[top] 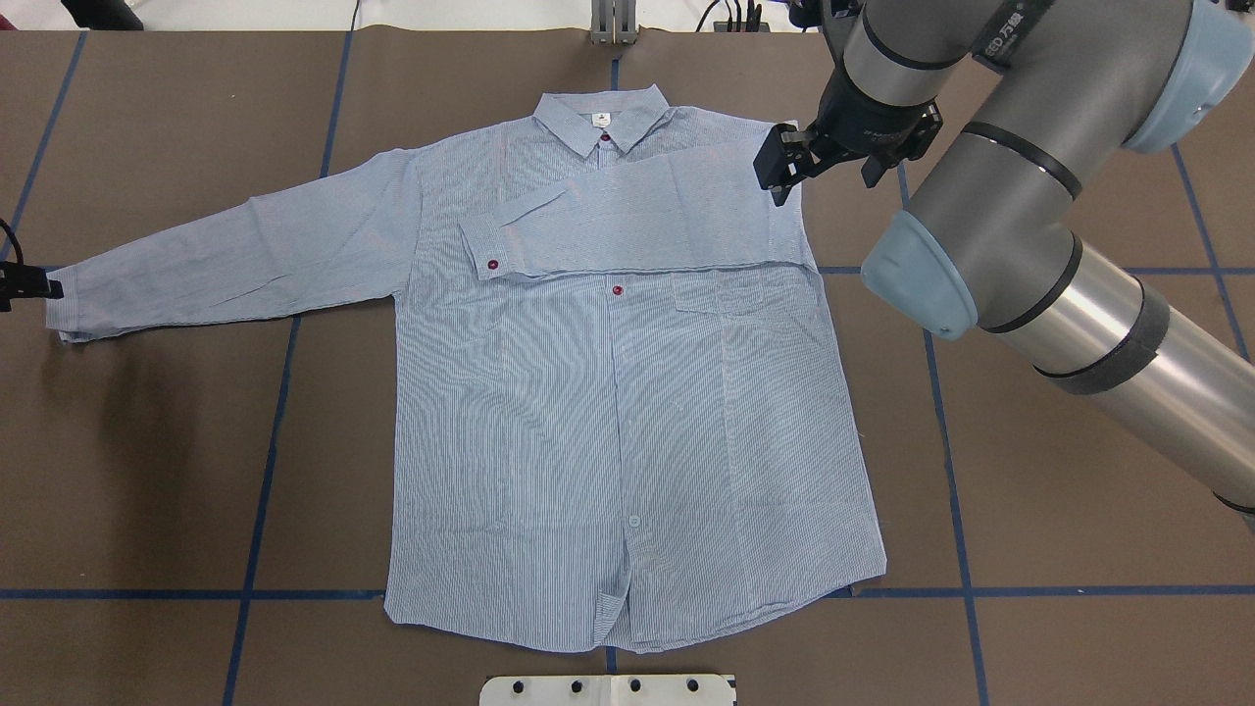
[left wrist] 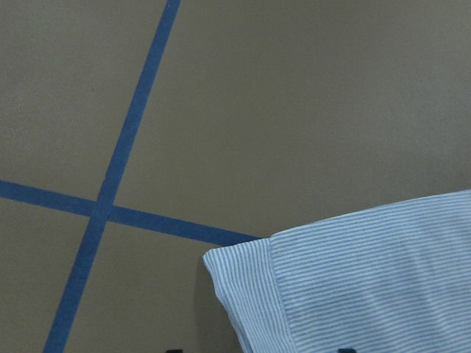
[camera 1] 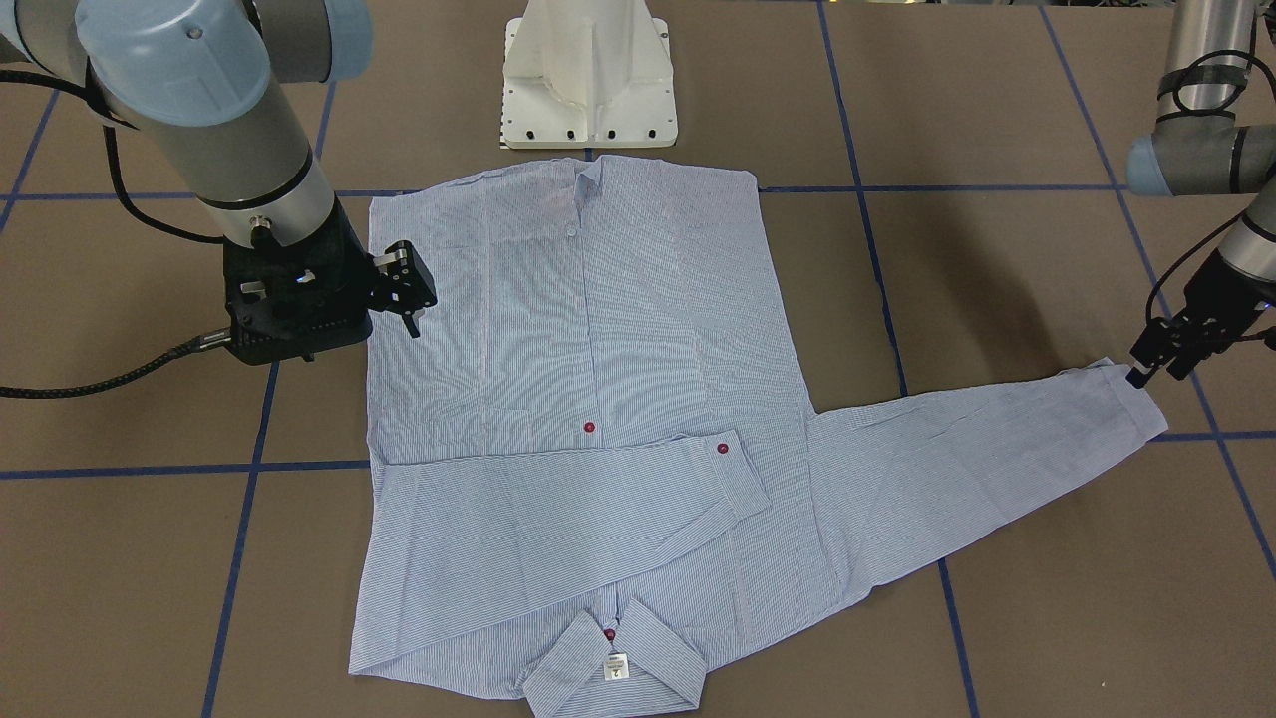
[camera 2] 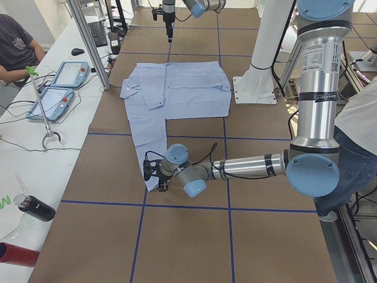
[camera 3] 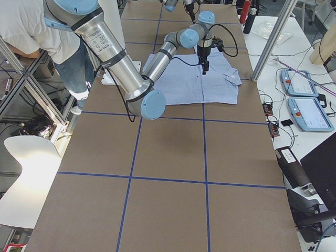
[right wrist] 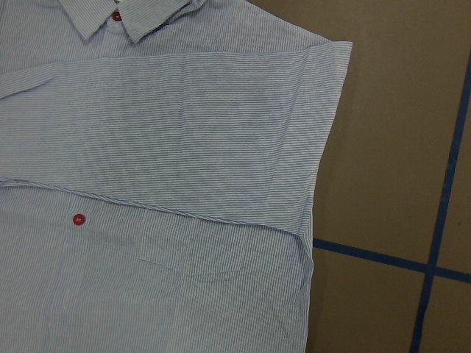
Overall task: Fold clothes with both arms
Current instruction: 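Release the cuff and move right gripper to shoulder while left gripper reaches other cuff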
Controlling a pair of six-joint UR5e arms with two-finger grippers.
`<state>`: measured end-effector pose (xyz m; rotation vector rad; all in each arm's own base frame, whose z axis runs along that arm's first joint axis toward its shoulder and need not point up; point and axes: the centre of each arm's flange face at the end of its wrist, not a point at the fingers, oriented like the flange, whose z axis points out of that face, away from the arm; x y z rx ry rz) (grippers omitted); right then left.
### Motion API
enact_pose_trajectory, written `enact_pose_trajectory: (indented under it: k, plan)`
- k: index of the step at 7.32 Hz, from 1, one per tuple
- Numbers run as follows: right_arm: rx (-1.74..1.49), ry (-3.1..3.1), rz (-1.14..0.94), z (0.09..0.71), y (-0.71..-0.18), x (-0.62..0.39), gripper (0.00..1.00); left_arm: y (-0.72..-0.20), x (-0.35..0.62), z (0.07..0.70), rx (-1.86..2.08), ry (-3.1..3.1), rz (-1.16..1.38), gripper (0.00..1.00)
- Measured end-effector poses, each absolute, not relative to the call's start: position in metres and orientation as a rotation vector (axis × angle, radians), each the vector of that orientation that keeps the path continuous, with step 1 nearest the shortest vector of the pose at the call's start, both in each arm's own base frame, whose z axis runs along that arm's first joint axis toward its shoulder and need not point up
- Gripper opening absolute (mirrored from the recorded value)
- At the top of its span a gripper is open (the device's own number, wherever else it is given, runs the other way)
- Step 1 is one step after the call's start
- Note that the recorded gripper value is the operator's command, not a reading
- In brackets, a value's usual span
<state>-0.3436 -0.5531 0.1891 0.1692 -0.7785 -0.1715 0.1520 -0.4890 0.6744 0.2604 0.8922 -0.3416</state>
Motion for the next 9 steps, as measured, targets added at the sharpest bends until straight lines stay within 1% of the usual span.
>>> enact_pose_trajectory:
  k: [2, 3, 4, 6, 7, 8, 9]
  plan:
    - [0.165, -0.776, -0.172, 0.193, -0.553, -0.344, 1.00, -0.489, 0.160, 0.677, 0.250, 0.890, -0.331, 0.52]
    - [0.165, -0.776, -0.172, 0.193, -0.553, -0.344, 1.00, -0.489, 0.161, 0.678, 0.247, 0.888, -0.330, 0.48]
    - [0.165, -0.775, -0.173, 0.194, -0.553, -0.345, 1.00, -0.489, 0.162, 0.679, 0.245, 0.887, -0.330, 0.46]
    - [0.164, -0.773, -0.173, 0.195, -0.553, -0.346, 1.00, -0.489, 0.164, 0.680, 0.241, 0.886, -0.326, 0.46]
    - [0.164, -0.772, -0.174, 0.195, -0.553, -0.346, 1.00, -0.489, 0.166, 0.680, 0.240, 0.887, -0.323, 0.42]
    - [0.163, -0.772, -0.175, 0.196, -0.552, -0.347, 1.00, -0.489, 0.168, 0.680, 0.239, 0.887, -0.322, 0.20]
    - [0.163, -0.772, -0.175, 0.196, -0.552, -0.347, 1.00, -0.490, 0.168, 0.680, 0.238, 0.887, -0.321, 0.00]
